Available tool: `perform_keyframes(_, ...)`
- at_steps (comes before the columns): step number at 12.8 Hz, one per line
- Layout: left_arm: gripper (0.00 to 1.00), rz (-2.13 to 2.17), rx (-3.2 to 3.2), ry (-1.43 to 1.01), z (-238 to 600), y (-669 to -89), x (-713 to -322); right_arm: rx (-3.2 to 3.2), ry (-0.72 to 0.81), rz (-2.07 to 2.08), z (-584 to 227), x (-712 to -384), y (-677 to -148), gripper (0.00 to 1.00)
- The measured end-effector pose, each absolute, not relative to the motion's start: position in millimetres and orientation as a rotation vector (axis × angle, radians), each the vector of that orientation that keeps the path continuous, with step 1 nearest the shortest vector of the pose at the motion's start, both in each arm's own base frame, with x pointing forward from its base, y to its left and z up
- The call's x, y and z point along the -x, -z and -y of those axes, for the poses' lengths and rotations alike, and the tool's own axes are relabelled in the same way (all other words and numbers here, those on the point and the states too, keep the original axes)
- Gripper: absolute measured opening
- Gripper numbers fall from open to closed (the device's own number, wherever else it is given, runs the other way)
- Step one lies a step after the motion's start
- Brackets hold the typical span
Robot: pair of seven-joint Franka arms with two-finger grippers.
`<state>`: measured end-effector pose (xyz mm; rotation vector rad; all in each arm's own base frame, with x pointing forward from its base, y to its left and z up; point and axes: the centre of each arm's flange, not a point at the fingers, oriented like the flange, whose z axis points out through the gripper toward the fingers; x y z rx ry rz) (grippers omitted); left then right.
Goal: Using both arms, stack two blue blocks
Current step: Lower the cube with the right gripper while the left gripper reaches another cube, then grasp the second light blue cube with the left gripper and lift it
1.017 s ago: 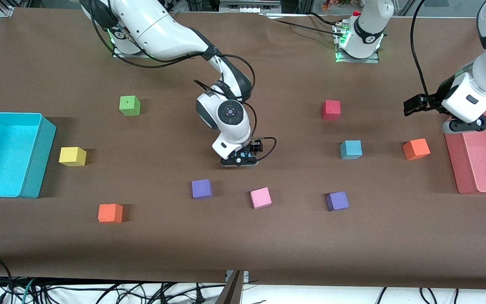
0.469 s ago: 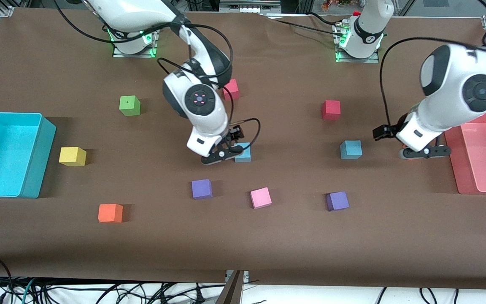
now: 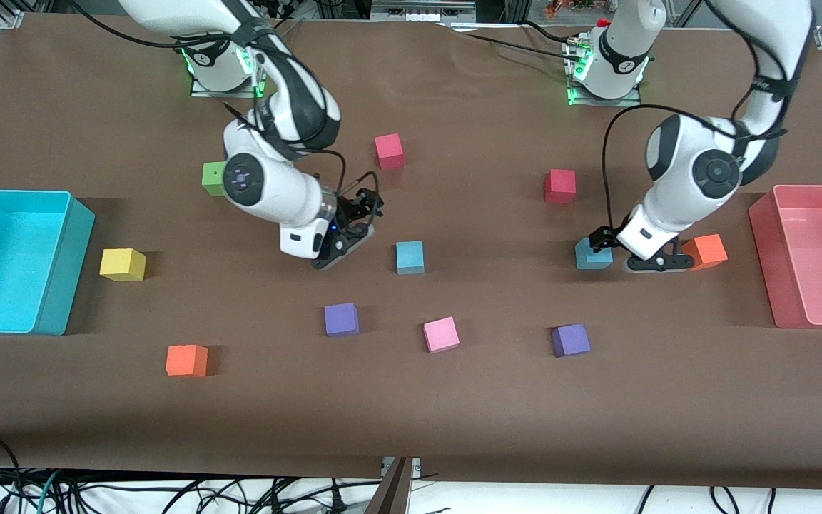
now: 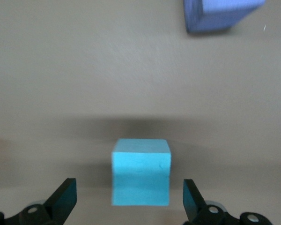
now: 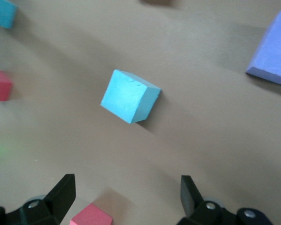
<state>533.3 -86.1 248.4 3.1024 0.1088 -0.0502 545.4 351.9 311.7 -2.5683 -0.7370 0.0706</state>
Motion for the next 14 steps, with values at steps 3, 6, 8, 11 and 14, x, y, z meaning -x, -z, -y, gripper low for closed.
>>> perform_keyframes(3,1.0,-0.089,-3.099,0.063,98.7,-220.9,-528.4,2.408,0.093,0.77,-332.9,-529.4,-284.7,0.99)
perform_keyframes(6,1.0,-0.084,-3.099,0.062,100.7,-208.1,-527.8,2.334,0.255,0.829,-319.4,-516.6,-253.6,0.99)
perform_keyframes(8,0.94,-0.084,-3.099,0.063,100.5,-202.2,-527.6,2.276,0.362,0.871,-313.3,-512.6,-228.3,0.99)
perform_keyframes(11,0.6,-0.077,-3.099,0.056,100.3,-201.7,-528.3,2.155,0.534,0.897,-315.3,-495.4,-181.0,0.99)
perform_keyframes(14,0.59,-0.08,-3.097,0.046,101.6,-212.5,-534.0,2.095,0.634,0.947,-329.0,-482.0,-152.0,0.99)
